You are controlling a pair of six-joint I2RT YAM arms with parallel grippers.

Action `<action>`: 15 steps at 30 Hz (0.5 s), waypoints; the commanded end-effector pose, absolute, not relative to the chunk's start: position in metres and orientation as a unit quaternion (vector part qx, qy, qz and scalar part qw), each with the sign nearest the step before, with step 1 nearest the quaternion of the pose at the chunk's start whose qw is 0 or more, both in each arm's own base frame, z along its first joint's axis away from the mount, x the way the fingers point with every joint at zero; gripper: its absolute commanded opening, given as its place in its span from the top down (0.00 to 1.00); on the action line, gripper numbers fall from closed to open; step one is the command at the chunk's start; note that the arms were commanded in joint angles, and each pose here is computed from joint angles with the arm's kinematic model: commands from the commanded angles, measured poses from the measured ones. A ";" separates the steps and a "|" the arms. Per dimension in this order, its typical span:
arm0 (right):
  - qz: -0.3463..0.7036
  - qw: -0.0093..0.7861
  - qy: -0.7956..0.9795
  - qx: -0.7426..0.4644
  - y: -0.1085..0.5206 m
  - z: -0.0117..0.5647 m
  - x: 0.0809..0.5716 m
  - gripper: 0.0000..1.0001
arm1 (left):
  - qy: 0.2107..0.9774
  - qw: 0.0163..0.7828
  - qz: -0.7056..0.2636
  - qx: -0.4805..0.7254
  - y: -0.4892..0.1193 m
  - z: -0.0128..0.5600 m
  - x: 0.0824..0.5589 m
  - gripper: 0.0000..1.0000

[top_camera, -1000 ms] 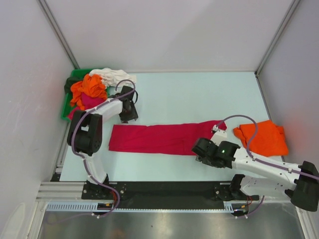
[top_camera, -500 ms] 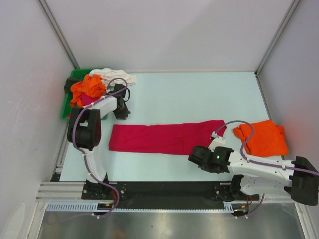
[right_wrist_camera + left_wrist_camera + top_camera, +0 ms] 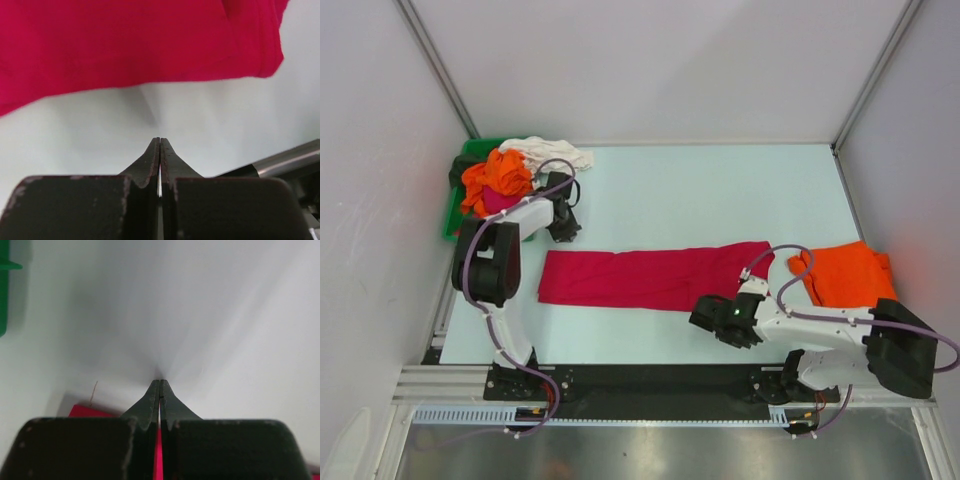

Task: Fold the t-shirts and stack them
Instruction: Rotate the tshirt 90 degrees

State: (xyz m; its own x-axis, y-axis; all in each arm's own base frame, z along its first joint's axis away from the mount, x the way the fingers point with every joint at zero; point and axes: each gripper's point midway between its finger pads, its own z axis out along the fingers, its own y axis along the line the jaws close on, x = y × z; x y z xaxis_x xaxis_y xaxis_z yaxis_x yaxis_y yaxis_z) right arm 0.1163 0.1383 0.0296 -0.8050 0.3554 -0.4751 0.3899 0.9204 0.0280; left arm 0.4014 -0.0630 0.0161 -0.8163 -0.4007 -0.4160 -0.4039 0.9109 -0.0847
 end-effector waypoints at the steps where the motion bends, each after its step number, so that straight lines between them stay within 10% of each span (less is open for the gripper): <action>1: -0.035 0.269 0.939 0.212 0.152 0.031 0.145 1.00 | 0.960 0.202 -0.008 -0.195 -0.075 0.015 0.378 1.00; 15: -0.055 0.266 0.931 0.245 0.134 0.018 0.176 1.00 | 0.965 0.191 0.007 -0.182 -0.073 0.010 0.347 1.00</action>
